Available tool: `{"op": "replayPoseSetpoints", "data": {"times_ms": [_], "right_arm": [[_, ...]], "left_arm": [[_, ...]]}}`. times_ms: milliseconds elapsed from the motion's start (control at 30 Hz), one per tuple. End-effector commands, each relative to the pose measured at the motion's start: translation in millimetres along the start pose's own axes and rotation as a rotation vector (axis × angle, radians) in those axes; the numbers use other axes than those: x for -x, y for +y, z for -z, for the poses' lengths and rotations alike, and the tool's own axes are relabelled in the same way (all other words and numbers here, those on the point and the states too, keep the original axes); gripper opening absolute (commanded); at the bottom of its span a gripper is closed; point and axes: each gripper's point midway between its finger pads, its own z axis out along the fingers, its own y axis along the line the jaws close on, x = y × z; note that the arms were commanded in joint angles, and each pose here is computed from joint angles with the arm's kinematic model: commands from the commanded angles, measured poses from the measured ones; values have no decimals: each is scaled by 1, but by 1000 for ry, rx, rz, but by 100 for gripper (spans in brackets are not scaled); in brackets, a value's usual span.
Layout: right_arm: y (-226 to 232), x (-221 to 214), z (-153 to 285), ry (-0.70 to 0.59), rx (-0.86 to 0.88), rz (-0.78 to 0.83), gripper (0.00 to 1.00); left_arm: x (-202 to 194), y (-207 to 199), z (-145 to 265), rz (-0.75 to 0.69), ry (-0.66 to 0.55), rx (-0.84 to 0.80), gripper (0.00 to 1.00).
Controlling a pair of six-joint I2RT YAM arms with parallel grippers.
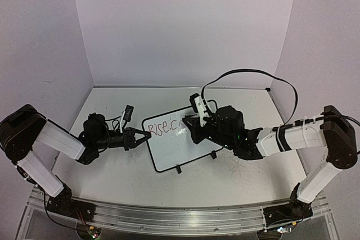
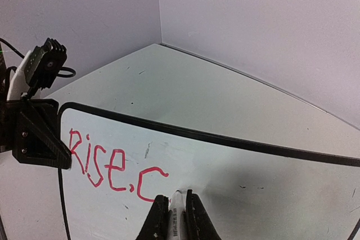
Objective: Write a sentence on the whiteboard
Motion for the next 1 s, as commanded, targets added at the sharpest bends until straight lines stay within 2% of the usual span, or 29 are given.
{"op": "replayPoseSetpoints", "data": {"times_ms": [0,400,967], "right_arm": [[-3,33,-2,-93,-19,-14,0],[-8,33,-7,-87,-33,-20,0],[-6,3,-2,-16,-13,-47,0]], "left_arm": [[-2,2,-2,1,4,4,0],[-3,2,-1,-1,3,6,0],[-1,1,0,-5,-1,6,0]]}}
